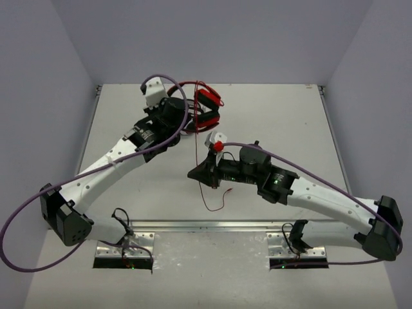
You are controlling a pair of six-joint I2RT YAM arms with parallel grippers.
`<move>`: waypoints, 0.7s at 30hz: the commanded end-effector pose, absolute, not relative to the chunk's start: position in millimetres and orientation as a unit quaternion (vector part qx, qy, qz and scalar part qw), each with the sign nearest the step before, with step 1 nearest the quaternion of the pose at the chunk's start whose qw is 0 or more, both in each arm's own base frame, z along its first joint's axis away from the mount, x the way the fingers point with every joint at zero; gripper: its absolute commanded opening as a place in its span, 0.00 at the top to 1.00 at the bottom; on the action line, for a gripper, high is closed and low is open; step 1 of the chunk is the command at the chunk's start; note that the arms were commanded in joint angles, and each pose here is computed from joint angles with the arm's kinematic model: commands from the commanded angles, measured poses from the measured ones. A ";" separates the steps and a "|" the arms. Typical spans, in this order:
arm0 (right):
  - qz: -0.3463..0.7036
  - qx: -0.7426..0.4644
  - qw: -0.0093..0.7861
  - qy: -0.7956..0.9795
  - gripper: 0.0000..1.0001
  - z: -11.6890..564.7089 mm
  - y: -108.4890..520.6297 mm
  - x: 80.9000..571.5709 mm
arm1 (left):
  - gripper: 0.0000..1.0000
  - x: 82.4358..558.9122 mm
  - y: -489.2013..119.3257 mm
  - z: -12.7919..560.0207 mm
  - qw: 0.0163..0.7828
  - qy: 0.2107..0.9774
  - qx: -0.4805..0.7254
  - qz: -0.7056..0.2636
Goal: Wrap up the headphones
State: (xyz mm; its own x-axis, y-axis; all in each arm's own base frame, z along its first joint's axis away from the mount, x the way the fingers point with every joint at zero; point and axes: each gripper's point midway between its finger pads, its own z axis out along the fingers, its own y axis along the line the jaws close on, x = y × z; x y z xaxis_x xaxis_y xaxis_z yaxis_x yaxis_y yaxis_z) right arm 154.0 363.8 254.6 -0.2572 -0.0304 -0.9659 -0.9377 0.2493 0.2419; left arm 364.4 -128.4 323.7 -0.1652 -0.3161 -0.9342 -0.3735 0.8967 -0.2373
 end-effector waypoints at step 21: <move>-0.080 -0.527 0.510 0.675 0.99 291.0 260.2 268.5 | 1.00 267.8 -198.3 170.0 0.586 0.807 0.021 -0.074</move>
State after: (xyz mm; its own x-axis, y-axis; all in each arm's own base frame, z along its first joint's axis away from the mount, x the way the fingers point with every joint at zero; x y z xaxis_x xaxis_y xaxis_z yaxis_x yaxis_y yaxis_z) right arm 230.9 276.9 253.0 0.0350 -0.7603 -0.6486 -0.8086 0.3599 -0.4655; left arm 271.0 -185.8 157.6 -0.3545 -0.1032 -0.9293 0.0263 0.9924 -0.1203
